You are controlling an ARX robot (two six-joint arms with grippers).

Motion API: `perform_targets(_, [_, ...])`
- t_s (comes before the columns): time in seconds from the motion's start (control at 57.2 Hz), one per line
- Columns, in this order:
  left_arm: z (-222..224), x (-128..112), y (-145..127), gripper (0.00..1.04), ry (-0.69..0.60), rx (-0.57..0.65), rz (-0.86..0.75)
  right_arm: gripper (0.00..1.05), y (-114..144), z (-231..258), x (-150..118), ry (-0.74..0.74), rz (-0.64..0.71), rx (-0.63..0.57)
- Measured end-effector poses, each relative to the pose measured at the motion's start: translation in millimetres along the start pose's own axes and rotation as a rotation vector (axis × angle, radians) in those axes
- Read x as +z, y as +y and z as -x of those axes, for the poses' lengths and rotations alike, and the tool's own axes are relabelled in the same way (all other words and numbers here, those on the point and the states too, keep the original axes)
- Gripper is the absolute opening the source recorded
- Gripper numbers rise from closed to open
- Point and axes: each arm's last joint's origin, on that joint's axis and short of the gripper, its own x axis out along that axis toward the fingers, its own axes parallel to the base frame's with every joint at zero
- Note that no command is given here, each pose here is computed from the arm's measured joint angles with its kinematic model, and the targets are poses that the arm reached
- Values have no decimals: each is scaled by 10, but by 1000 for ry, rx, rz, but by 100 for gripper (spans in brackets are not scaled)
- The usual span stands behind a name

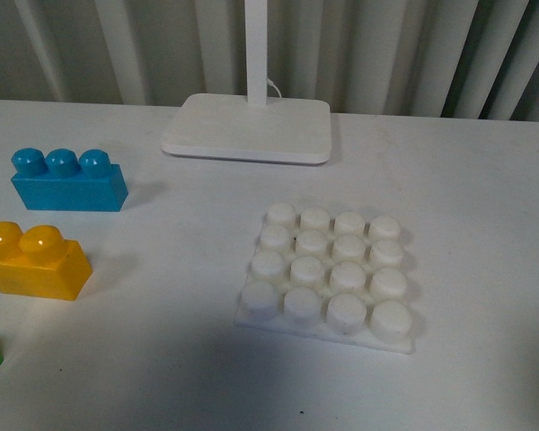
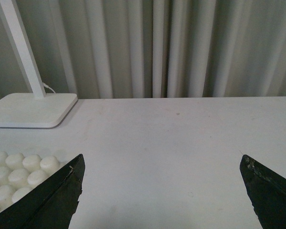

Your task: Insert yellow block into base center

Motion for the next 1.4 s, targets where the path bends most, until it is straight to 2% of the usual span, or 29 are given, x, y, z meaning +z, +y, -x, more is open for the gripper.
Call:
perform_targets(0.192, [-444,334,168,98,138,-158,-260,96,0,0,0,0,0,0])
perform_targets(0.349, [-827,478,220,98,296,-321,-490,96,0,0,0,0,0,0])
perform_targets(0.472, [-1078,530,218,98,418,-430,-694,96,0,0,0,0,0,0])
perform_targets(0.629, [-1345,647,94,98,472,-520,-794,96,0,0,0,0,0,0])
perform_targets(0.769, [-1462,603,-46,98,556,-640,-988,96,0,0,0,0,0,0])
perform_targets(0.926, [-1589,624,-75,98,644,-700,-1206,96,0,0,0,0,0,0])
perform_targets(1.013, [-1688,635,-159,98,651,-771,-1283,96,0,0,0,0,0,0])
perform_targets(1.118, [-1799,610,-277,98,636,-816,-1319,96,0,0,0,0,0,0])
perform_targets(1.398, [-1943,427,-452,98,699,-900,-1362,96,0,0,0,0,0,0])
